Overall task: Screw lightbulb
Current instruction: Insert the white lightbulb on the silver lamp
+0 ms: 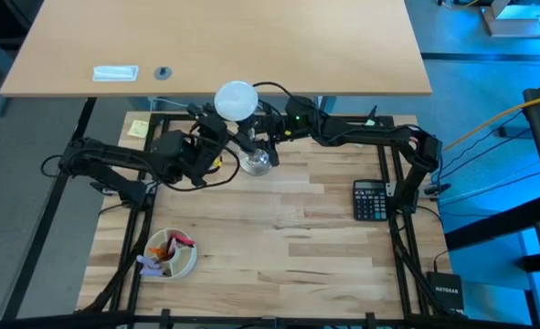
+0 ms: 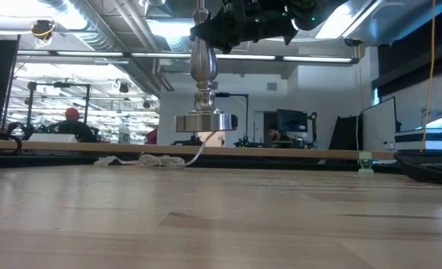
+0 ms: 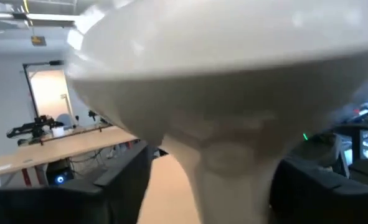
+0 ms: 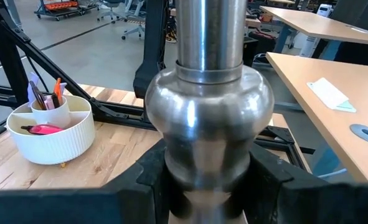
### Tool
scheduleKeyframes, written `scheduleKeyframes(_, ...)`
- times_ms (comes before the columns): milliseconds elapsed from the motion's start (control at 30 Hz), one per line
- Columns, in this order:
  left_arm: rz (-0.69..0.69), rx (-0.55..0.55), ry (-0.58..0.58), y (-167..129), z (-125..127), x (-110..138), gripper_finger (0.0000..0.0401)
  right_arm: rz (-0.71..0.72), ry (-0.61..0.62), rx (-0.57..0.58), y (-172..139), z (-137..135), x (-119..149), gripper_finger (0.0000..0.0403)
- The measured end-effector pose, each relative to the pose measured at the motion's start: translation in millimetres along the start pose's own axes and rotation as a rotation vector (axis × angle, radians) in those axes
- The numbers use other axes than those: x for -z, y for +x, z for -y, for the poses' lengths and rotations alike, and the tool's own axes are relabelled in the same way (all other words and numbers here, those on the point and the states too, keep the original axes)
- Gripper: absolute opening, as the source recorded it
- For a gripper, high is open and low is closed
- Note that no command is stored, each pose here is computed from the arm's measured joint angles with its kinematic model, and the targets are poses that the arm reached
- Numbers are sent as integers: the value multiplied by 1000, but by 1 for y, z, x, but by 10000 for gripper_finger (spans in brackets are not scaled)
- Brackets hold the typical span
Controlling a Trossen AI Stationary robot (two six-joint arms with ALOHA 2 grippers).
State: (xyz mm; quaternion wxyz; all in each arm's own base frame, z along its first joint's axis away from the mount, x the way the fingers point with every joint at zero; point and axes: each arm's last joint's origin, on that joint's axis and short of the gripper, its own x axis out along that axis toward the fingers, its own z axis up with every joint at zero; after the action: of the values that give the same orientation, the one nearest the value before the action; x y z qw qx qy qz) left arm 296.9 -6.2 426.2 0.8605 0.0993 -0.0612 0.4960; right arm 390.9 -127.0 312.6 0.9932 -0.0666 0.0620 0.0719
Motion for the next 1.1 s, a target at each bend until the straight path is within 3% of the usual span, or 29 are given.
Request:
scheduleKeyframes(233,11,47,-4,-1,3,1,136,5,-10,7,0,0,-1,139)
scheduleKeyframes(500,21,162,-12,-3,6,3,136,19,-4,-85,-1,-5,-4,139)
scheduleKeyframes(833,29,630,-174,-9,-11,-5,136,93,17,-454,7,-39,-25,139)
scheduleKeyframes(1100,71,1021,-225,-7,-10,-4,136,95,43,-647,15,-72,-38,139)
